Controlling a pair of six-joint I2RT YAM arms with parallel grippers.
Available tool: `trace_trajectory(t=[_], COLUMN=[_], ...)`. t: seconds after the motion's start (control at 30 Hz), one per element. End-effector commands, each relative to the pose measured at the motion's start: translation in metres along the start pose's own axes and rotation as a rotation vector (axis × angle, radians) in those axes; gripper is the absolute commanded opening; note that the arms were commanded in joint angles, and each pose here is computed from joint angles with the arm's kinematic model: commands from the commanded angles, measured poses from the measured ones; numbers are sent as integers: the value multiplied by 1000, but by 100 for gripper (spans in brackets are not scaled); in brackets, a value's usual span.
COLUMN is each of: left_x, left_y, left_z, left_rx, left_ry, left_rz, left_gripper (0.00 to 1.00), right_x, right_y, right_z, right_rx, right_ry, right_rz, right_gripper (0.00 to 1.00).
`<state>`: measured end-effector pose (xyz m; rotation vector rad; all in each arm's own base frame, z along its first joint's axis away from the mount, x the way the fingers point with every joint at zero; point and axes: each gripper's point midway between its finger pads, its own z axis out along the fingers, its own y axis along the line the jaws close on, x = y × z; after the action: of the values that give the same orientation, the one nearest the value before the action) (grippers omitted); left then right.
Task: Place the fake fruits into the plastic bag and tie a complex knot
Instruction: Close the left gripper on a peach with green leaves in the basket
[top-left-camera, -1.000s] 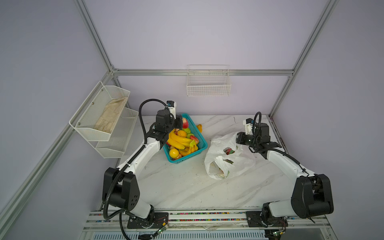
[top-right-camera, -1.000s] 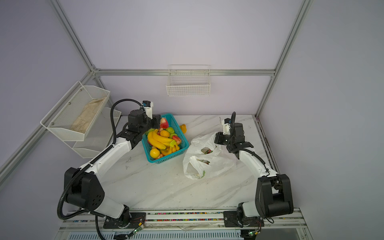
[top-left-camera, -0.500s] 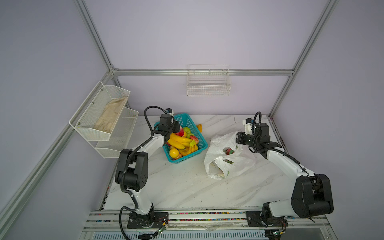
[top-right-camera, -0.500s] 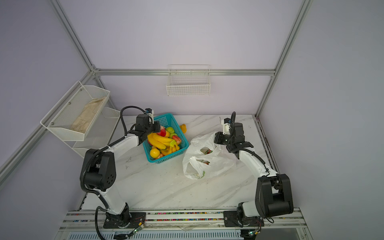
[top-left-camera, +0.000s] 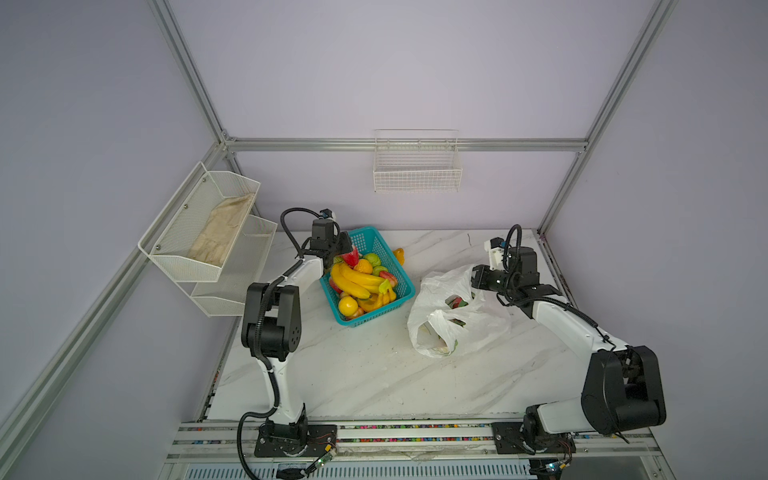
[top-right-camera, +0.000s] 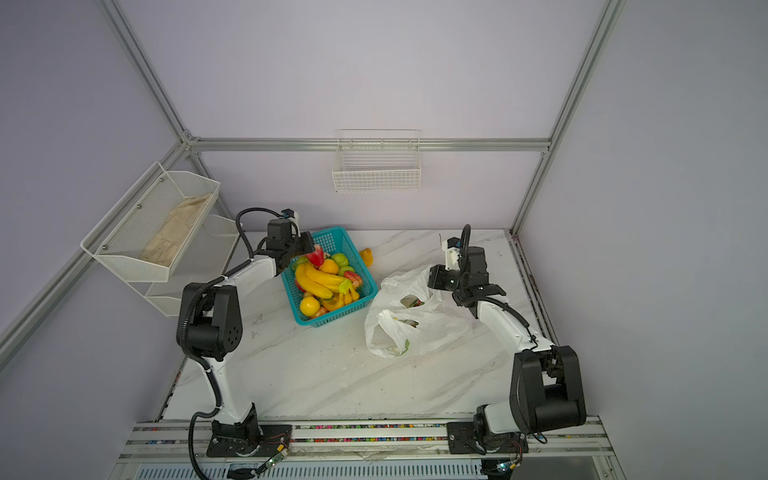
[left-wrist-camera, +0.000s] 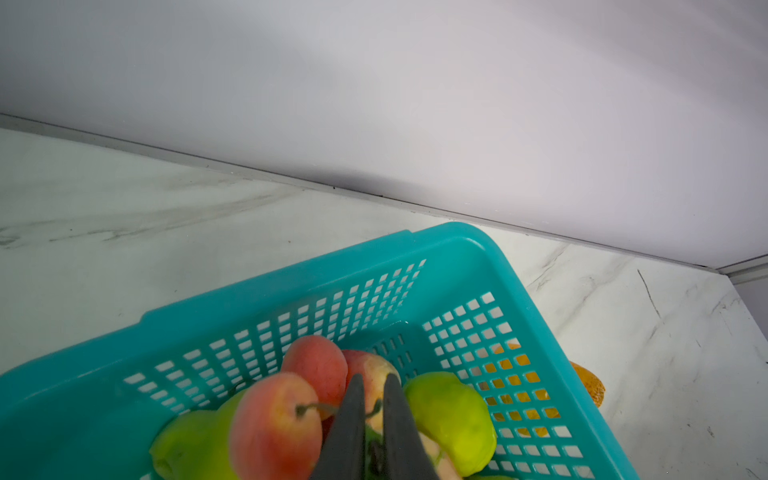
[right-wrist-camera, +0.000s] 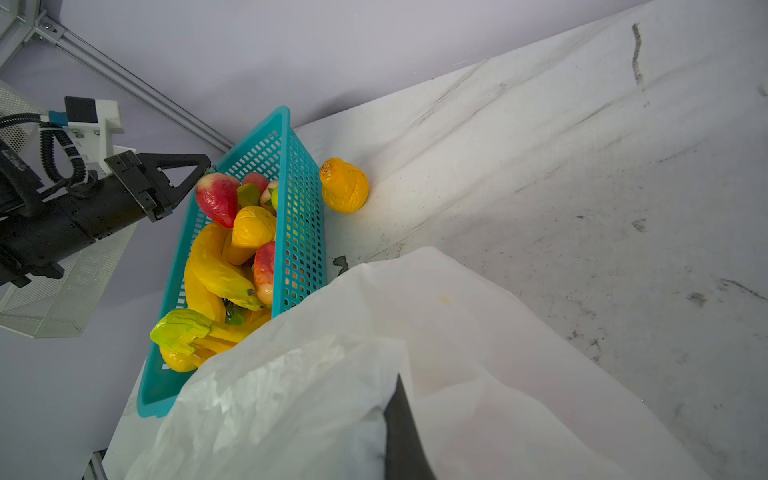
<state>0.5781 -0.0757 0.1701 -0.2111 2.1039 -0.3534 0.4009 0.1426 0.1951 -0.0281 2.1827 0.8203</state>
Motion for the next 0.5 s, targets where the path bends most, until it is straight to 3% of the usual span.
trace_trajectory(t=[0.0,0.2,0.47], left_x=[-38,-40,-45], left_y=[-11,2,-10], left_z=[-11,-19,-51], left_rx=[46,43,100], left_ry=[-83,-67,-91], left_rz=[-12,-27,-43], left_gripper=[12,21,52], right_x=[4,8,11], right_y=[-6,-8,-10], right_z=[3,4,5], right_rx=[10,12,17], right_ry=[2,8,12], right_rz=[-8,-4,1], right_gripper=[0,0,0])
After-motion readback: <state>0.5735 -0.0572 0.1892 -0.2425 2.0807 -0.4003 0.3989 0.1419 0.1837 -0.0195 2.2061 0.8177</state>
